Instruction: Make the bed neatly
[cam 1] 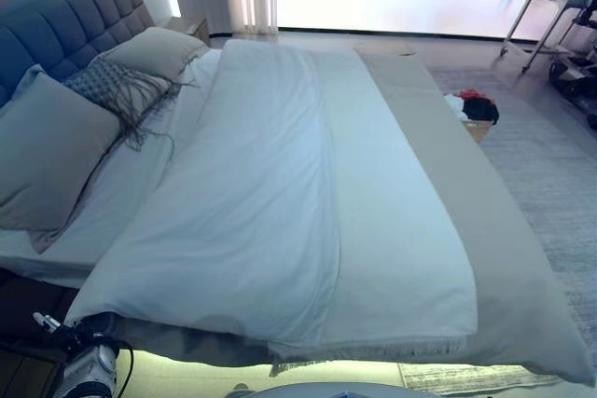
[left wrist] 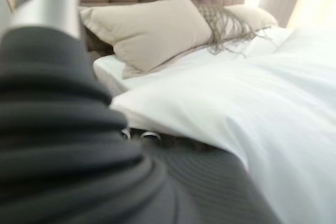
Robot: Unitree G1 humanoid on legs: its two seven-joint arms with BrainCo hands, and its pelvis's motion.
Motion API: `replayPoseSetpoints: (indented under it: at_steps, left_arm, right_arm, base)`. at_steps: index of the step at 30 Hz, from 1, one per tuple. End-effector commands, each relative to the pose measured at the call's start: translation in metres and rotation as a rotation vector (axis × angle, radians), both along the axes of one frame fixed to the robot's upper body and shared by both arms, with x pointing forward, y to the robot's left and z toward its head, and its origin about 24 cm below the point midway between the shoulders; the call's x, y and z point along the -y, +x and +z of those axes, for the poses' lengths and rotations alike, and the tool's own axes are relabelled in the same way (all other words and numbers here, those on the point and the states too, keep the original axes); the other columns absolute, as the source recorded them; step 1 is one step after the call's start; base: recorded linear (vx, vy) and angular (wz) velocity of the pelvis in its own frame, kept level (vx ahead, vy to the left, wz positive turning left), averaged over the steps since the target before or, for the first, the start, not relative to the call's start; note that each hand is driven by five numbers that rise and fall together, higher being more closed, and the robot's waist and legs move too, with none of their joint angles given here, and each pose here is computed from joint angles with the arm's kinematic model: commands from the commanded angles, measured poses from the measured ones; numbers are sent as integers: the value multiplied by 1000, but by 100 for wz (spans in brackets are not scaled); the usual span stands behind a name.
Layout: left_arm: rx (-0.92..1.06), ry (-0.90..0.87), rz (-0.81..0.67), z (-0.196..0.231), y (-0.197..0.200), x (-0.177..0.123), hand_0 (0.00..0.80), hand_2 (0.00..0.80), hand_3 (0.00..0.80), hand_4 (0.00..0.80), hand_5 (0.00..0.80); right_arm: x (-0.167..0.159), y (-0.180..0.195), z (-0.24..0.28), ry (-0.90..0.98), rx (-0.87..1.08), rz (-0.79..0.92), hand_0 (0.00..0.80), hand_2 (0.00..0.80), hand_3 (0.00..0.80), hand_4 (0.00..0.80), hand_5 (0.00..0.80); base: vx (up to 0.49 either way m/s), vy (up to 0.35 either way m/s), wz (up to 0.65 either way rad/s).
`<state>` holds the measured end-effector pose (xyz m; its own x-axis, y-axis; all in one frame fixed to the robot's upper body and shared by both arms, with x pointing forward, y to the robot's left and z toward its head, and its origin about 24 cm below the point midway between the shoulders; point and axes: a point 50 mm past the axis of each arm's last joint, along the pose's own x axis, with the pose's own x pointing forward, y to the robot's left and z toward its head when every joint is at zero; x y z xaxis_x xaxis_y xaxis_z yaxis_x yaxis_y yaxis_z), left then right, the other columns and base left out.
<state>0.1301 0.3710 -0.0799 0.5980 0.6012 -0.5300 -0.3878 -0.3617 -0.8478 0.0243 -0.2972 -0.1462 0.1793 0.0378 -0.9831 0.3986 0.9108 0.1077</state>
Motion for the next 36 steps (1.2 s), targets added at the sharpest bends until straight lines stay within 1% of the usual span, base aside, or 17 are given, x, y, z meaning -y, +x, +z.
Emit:
replayPoseSetpoints:
  at_steps: [1, 5, 8, 16, 20, 24, 26, 28, 31, 33, 34, 35, 36]
  left_arm:
    - [-38, 282, 489, 69, -92, -101, 0, 0, 0, 0, 0]
    - [-100, 226, 555, 54, -126, -93, 0, 0, 0, 0, 0]
    - [-122, 195, 564, 49, -136, -89, 0, 0, 0, 0, 0]
    - [-198, 108, 563, 27, -154, -69, 0, 0, 0, 0, 0]
    - [-226, 67, 548, 16, -155, -58, 0, 0, 0, 0, 0]
    - [-247, 37, 512, 6, -156, -47, 0, 0, 0, 0, 0]
    - [-248, 21, 449, 1, -156, -41, 0, 0, 0, 0, 0]
    - [-269, 21, 315, -4, -149, -33, 0, 0, 0, 0, 0]
    - [-388, 10, -41, -21, -130, -10, 0, 0, 0, 0, 0]
    - [-454, 16, -213, -31, -118, 6, 0, 0, 0, 0, 0]
    - [-503, 18, -314, -36, -117, 15, 0, 0, 0, 0, 0]
    - [-546, 18, -364, -38, -119, 18, 0, 0, 0, 0, 0]
    - [-673, 45, -472, -42, -128, 21, 0, 0, 0, 0, 0]
  right_arm:
    - [9, 6, 6, 65, 151, -252, 0, 0, 0, 0, 0]
    - [18, 11, 12, 93, 285, -454, 0, 0, 0, 0, 0]
    - [28, 11, 17, 85, 329, -506, 0, 0, 0, 0, 0]
    - [41, 17, 25, 60, 333, -488, 0, 0, 0, 0, 0]
    - [44, 15, 26, 47, 330, -506, 0, 0, 0, 0, 0]
    - [47, 19, 28, 47, 337, -505, 0, 0, 0, 0, 0]
    - [48, 22, 29, 45, 341, -496, 0, 0, 0, 0, 0]
    - [48, 25, 30, 45, 344, -492, 0, 0, 0, 0, 0]
    - [46, 28, 28, 48, 350, -488, 0, 0, 0, 0, 0]
    - [44, 28, 27, 52, 355, -490, 0, 0, 0, 0, 0]
    - [43, 29, 27, 52, 359, -494, 0, 0, 0, 0, 0]
    - [43, 28, 27, 53, 362, -497, 0, 0, 0, 0, 0]
    - [43, 28, 27, 54, 364, -498, 0, 0, 0, 0, 0]
  base:
    - [-24, 30, -1]
    - [-17, 38, -3]
    - [-6, 34, 3]
    - [-18, 45, 8]
    - [-22, 29, 3]
    - [-20, 36, 28]
    - [-20, 39, 45]
    - [-16, 28, 44]
    - [-27, 11, 86]
    - [-37, 12, 64]
    - [-36, 16, 27]
    - [-19, 4, 12]
    - [-30, 8, 8]
